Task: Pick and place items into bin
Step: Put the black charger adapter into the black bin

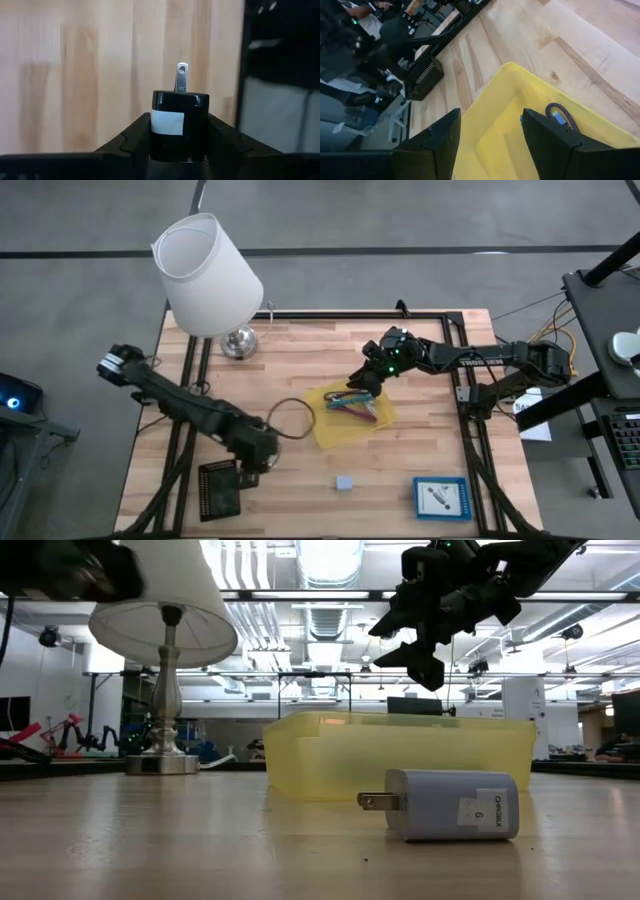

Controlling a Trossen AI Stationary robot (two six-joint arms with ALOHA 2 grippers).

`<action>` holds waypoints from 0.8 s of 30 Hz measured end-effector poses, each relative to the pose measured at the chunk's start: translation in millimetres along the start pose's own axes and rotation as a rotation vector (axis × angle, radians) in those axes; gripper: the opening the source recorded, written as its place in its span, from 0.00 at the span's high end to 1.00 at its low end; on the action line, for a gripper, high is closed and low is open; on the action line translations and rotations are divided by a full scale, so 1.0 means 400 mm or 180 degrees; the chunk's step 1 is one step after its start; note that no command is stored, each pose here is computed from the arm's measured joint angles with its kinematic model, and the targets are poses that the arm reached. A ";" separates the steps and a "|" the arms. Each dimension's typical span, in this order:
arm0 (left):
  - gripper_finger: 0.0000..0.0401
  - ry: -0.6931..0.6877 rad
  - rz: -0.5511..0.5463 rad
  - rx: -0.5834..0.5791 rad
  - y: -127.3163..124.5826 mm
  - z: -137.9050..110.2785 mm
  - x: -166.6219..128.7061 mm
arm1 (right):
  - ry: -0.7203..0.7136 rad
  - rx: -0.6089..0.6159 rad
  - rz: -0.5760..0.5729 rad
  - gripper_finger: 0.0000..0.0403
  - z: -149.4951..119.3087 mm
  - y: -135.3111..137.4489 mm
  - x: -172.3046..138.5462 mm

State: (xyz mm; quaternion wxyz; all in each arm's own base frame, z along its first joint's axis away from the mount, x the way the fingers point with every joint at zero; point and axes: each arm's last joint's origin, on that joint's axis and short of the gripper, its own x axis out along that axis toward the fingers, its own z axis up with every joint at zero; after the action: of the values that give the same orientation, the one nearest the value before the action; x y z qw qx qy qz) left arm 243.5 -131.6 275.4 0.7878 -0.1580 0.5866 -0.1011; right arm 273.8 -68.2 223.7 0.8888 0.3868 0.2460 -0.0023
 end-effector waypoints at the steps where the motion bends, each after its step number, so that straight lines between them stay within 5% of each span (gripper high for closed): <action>1: 0.67 -0.0024 -0.0029 -0.0156 -0.008 -0.014 -0.010 | 0.0002 0.0003 -0.0001 0.51 0.000 0.000 0.000; 6: 0.67 0.0095 0.0054 -0.0579 -0.044 -0.094 -0.034 | 0.0001 0.0004 -0.0001 0.51 0.000 0.000 0.000; 24: 0.67 0.0620 0.0353 -0.0781 -0.058 -0.268 0.096 | -0.0057 0.0002 -0.0076 0.51 0.001 -0.002 0.000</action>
State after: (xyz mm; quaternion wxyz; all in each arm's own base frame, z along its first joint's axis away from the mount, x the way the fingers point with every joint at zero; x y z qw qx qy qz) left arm 152.6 -180.4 221.7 0.7064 -0.2099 0.6760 0.0001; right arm 273.9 -69.1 223.5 0.8907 0.3841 0.2427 -0.0164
